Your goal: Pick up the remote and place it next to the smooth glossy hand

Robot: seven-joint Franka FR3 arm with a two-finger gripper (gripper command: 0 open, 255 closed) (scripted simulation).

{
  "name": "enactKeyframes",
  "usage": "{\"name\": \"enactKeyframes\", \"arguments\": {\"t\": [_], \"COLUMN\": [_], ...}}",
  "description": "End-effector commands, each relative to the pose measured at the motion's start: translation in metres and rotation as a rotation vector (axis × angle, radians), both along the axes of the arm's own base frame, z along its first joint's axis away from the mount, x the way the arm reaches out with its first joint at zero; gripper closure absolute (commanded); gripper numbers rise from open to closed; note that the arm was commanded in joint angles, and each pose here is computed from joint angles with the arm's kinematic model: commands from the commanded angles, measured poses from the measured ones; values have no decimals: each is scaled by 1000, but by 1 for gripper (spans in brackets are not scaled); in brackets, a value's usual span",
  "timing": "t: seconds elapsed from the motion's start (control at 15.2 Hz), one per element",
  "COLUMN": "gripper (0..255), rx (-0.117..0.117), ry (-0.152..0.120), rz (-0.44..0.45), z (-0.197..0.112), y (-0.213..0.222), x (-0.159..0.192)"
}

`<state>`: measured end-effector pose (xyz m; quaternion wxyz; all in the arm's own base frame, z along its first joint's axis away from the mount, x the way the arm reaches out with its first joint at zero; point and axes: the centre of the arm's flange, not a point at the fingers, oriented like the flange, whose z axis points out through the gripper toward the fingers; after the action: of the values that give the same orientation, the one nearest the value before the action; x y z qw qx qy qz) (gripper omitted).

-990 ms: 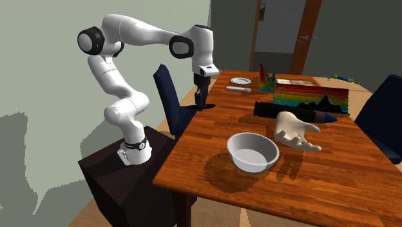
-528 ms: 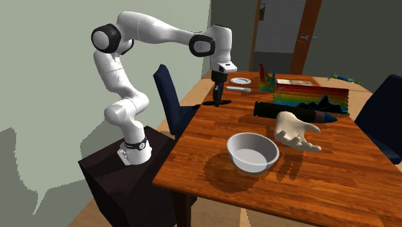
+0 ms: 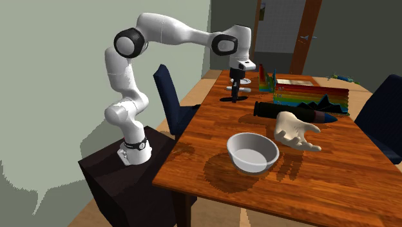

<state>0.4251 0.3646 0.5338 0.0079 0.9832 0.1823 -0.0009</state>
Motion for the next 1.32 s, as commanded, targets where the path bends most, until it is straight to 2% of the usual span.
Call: {"name": "enactKeyframes", "arguments": {"t": [0.0, 0.26, 1.25], "gripper": [255, 255, 255], "rx": [1, 1, 1], "ry": [-1, -1, -1], "rz": [-2, -2, -2], "z": [1, 1, -78], "y": [24, 74, 74], "x": [11, 33, 33]}}
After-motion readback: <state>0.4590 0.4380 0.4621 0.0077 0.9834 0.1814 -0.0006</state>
